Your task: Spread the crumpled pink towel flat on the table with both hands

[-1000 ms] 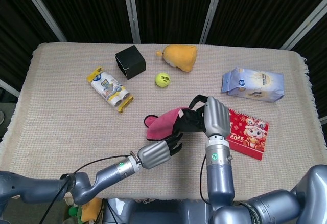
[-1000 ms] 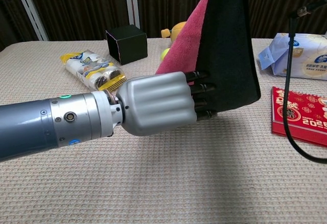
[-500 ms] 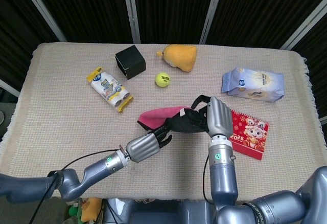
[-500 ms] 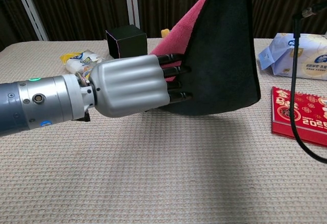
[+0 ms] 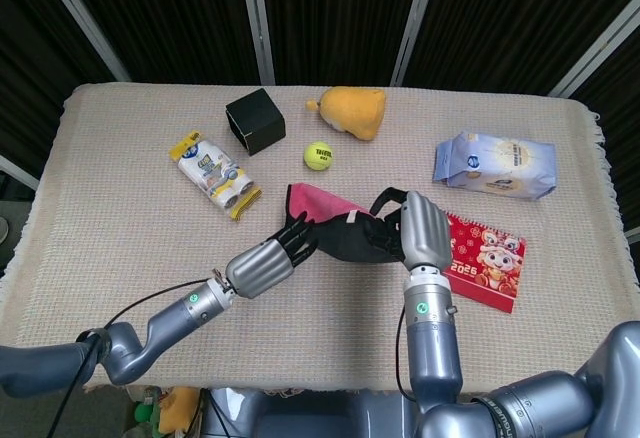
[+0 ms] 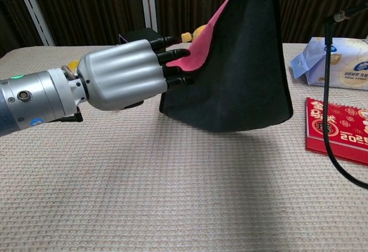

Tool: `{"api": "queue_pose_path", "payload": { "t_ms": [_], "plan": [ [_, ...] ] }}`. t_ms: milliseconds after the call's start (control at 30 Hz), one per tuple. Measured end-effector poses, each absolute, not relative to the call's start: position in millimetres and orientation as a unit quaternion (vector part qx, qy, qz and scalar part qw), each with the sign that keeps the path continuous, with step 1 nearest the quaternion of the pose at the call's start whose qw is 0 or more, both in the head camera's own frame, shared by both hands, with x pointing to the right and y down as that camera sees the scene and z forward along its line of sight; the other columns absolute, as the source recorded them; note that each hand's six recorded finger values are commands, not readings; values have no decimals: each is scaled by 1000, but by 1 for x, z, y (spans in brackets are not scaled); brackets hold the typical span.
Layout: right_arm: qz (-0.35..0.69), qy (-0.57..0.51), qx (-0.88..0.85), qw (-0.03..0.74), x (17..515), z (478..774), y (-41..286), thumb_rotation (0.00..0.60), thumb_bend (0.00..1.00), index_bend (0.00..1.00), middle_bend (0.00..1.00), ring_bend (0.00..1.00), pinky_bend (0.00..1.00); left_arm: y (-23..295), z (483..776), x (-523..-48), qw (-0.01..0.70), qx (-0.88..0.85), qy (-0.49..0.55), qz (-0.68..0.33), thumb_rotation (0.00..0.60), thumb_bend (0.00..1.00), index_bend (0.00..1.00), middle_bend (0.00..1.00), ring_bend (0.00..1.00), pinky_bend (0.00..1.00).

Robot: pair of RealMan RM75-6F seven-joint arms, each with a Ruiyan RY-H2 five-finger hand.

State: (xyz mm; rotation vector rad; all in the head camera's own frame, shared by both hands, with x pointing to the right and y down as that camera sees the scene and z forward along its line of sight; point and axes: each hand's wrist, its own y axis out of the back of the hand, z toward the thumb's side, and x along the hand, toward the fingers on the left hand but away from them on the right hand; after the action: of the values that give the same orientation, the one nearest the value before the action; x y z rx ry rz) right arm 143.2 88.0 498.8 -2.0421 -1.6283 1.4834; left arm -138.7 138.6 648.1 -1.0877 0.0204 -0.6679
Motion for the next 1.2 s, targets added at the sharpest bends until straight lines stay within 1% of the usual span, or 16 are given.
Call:
{"api": "queue_pose_path", "payload": {
  "t_ms": [300, 500, 633, 700, 800, 933, 1200],
  "plan": [
    [495, -538, -679, 71, 144, 500, 88, 600, 616, 765, 1000, 1000, 972, 120, 654, -154, 798, -484, 34, -358, 600, 316, 105, 185, 0, 0],
    [496, -538, -678, 72, 146, 501, 88, 600, 616, 765, 1000, 1000, 972, 107, 657, -167, 781, -479, 59, -397, 600, 311, 100, 125, 0, 0],
    [496, -536, -680, 71, 146, 502, 88, 600, 616, 765, 1000, 1000, 972, 102, 661, -173, 758, -490, 81, -423, 600, 255, 98, 119, 0, 0],
    [497, -534, -680, 70, 146, 503, 89, 600, 616, 765, 1000, 1000, 972, 102, 662, -172, 744, -502, 101, -430, 600, 246, 93, 119, 0, 0],
    [498, -531, -682, 69, 146, 504, 90, 600, 616, 765, 1000, 1000, 972, 103, 660, -168, 720, -522, 146, -433, 600, 242, 58, 114, 0, 0],
    [498, -528, -685, 66, 145, 507, 92, 600, 616, 765, 1000, 1000, 972, 104, 661, -160, 690, -544, 206, -430, 600, 224, 18, 85, 0, 0],
    [497, -524, -689, 66, 143, 508, 93, 600, 616, 765, 1000, 1000, 972, 110, 674, -141, 645, -579, 271, -420, 600, 206, 8, 73, 0, 0]
  ]
}}
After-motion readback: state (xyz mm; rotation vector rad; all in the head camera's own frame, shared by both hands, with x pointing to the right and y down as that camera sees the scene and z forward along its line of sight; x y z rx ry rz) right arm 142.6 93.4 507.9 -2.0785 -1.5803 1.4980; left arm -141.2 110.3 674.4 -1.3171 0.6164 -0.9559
